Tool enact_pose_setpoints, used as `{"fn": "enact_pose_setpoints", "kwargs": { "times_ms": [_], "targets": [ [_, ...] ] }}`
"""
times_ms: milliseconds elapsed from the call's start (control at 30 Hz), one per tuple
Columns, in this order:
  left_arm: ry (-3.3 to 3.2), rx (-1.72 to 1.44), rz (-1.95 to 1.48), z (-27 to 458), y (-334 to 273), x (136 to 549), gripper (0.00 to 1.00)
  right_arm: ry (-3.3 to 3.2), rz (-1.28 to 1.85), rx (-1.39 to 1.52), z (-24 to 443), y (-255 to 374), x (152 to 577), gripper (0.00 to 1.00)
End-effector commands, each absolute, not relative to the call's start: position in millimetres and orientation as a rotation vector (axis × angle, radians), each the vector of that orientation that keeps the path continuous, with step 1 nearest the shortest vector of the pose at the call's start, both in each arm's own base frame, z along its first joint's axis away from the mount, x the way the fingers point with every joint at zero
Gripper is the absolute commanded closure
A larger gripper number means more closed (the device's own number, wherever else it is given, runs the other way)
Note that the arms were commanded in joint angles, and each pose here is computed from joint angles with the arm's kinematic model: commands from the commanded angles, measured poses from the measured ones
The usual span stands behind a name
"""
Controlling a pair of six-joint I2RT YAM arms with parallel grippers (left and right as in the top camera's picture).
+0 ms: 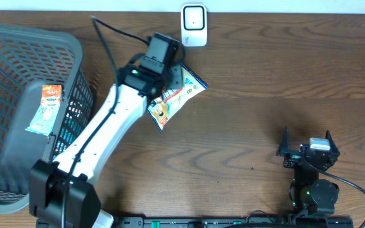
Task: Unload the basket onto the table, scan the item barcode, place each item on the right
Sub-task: 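Lift the snack bag out and carry it toward the table center, then release the snack bag on the table and withdraw the left gripper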
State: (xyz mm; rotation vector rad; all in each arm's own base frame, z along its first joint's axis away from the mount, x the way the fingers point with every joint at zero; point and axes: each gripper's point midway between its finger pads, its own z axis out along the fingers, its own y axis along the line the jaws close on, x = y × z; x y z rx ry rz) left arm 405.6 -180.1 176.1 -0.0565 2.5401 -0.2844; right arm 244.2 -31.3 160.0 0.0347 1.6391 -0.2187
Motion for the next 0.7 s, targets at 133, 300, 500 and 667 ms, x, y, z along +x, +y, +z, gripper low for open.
{"fn": "enact_pose_setpoints", "kwargs": {
  "times_ms": [133,300,500,667],
  "targets": [
    [2.647,-0.109,-0.179,120,-150,421,0.93,1.638,-0.22,0.025,160,-30,244,0.01],
    [2.724,-0.103,-0.191,83,-158,422,0.93,1.638,-0.219,0.025,160,-30,244,0.01],
    [2.866,-0.125,-0.263,23,-172,414,0.93,1.638,-0.22,0.025,160,-30,244,0.01],
    [2.968,-0.199,-0.225,-19,-169,401,0.51,1.638,-0.22,0.025,160,-30,244,0.01]
  ]
}}
